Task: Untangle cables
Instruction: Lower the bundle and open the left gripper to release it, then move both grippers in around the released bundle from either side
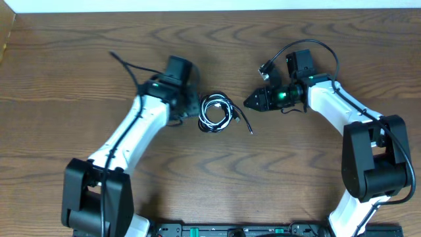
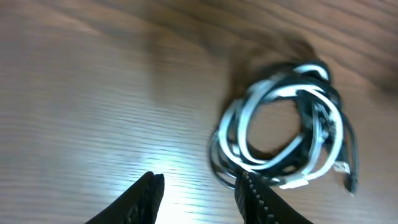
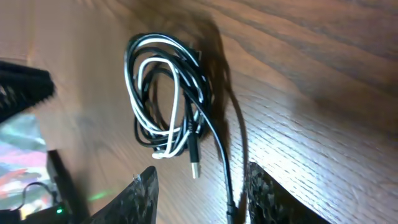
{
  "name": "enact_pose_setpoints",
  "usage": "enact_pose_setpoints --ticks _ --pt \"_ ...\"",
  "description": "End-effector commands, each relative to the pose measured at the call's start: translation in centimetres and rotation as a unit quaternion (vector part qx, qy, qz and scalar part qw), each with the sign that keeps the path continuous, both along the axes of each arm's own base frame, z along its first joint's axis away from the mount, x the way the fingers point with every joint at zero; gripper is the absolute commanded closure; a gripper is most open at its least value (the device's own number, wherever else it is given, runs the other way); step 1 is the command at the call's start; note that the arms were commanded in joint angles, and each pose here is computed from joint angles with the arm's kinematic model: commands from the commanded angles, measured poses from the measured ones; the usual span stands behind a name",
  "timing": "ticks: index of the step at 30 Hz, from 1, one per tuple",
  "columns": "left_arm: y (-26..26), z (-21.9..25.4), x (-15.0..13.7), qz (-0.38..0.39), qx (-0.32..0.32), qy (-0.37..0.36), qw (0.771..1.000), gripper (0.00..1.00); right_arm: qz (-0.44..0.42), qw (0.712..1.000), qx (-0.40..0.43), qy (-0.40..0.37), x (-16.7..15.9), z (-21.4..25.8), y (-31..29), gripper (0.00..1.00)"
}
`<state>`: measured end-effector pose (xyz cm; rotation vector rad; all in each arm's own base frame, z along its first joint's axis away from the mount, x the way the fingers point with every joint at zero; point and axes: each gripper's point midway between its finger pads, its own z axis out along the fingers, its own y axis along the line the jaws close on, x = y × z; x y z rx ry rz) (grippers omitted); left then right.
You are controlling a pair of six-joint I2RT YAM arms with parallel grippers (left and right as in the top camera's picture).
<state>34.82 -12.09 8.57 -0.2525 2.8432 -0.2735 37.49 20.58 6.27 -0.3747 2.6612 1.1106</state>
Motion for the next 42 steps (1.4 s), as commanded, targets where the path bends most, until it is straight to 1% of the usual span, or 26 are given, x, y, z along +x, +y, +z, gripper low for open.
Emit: enact_pose_setpoints --ticks 1,5,7,12,15,19,22,24,30,34,37,40,42 --pt "0.7 -0.3 -0.2 0.022 0.001 0.014 1.0 0.61 0.0 0.999 -0.026 -0.021 0.4 0.0 -0.3 0.62" --pt "0.8 -1.8 -1.0 0.045 0.002 0.049 0.998 0.61 -0.001 0.999 -0.025 -0.027 0.6 0.1 -0.2 0.65" --pt "0.3 -2.9 -1.4 0.044 -0.009 0.072 0.996 0.61 -0.001 0.999 -0.024 -0.031 0.8 0.2 -0.2 0.66" --pt "-2.4 -5.8 -1.7 0.025 -0.074 0.123 0.989 0.62 -0.001 0.999 -0.024 -0.033 0.9 0.2 -0.2 0.67" --pt "-3.2 -7.0 -1.5 0.021 -0.092 0.134 0.986 0.62 0.0 0.999 -0.024 -0.033 0.8 0.2 -0.1 0.67" --pt "-3.2 -7.5 -1.5 0.022 -0.091 0.137 0.986 0.62 0.005 0.999 -0.024 -0.033 0.6 0.2 0.3 0.66" --pt "-3.2 -7.6 -1.8 0.022 -0.089 0.144 0.985 0.71 0.01 0.999 -0.023 -0.033 0.4 0.2 0.6 0.66" --pt "-3.0 -7.7 -2.2 0.023 -0.086 0.152 0.984 0.71 0.014 0.999 -0.023 -0.034 0.3 0.2 1.0 0.66" --pt "-1.7 -8.1 -3.4 0.03 -0.049 0.172 0.983 0.81 0.038 0.998 -0.023 -0.05 -0.2 0.3 2.1 0.66" --pt "-1.5 -8.2 -3.7 0.013 -0.043 0.173 0.984 0.81 0.05 0.997 -0.018 -0.06 -0.3 0.6 3.0 0.63" --pt "-1.2 -8.1 -3.1 -0.003 -0.043 0.162 0.986 0.81 0.069 0.995 0.017 -0.071 -0.6 1.6 4.7 0.6" --pt "0.0 -7.6 -2.8 0.016 -0.049 0.167 0.985 0.81 0.067 0.994 0.055 -0.069 -0.6 2.9 6.4 0.57" --pt "0.5 -6.9 -2.6 0.022 -0.07 0.17 0.983 0.79 0.062 0.993 0.063 -0.073 -0.4 3.3 7.3 0.54"
